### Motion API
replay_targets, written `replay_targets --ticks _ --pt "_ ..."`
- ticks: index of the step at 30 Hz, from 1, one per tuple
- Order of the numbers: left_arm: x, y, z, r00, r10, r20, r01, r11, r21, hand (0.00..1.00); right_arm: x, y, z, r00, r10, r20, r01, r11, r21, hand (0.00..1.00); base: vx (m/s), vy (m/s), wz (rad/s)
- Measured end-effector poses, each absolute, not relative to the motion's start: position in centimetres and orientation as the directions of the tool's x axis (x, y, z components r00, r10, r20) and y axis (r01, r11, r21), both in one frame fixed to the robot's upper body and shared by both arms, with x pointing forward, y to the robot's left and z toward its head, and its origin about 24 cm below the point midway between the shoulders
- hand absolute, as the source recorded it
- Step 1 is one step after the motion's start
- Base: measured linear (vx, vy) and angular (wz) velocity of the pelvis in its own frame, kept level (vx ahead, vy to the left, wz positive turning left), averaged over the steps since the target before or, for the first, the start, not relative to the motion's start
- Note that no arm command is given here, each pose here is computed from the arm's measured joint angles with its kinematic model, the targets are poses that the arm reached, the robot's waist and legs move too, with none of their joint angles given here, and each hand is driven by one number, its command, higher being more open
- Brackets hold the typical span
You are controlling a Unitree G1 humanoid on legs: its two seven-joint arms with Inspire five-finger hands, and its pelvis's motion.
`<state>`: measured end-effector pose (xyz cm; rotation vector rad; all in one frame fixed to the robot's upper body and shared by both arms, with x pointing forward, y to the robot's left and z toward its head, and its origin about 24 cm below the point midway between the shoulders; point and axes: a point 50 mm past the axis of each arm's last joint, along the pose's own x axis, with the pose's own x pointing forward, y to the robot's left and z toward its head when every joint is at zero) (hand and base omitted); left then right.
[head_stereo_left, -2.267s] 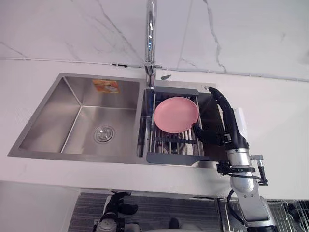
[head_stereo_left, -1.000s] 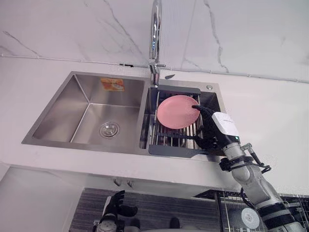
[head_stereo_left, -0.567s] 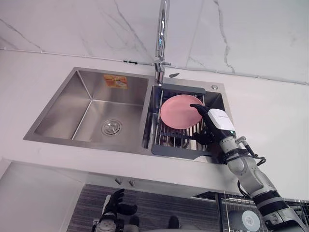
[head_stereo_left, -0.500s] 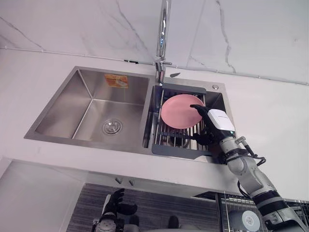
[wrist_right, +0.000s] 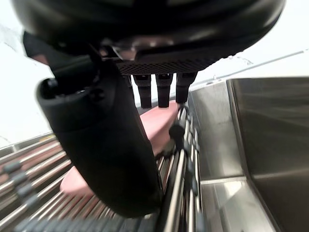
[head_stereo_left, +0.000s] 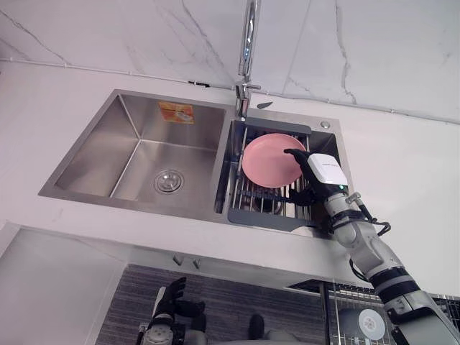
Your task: Walk over to the sink, pick up the cup, carry it to the dishwasher, place the cup inside the dishwasher, then close the dishwasher door
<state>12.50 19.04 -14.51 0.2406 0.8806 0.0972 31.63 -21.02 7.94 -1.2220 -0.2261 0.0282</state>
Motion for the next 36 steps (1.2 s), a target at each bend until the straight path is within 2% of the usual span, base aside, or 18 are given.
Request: replay_targets --ticks 19,36 --pt "13.0 19.2 -14.2 0.655 0.183 -0.733 0.011 0.968 0.252 0.90 32.4 -21.2 9.7 0.967 0.146 0.208 0.150 0.332 -0.931 0.30 0.00 0.000 0.00" --pt "12.7 19.2 -14.4 0.637 0.186 -0.748 0.013 0.968 0.252 0.90 30.4 -18.3 14.7 0.843 0.412 0.346 0.294 0.185 -0.938 0.30 0.00 0.001 -0.06"
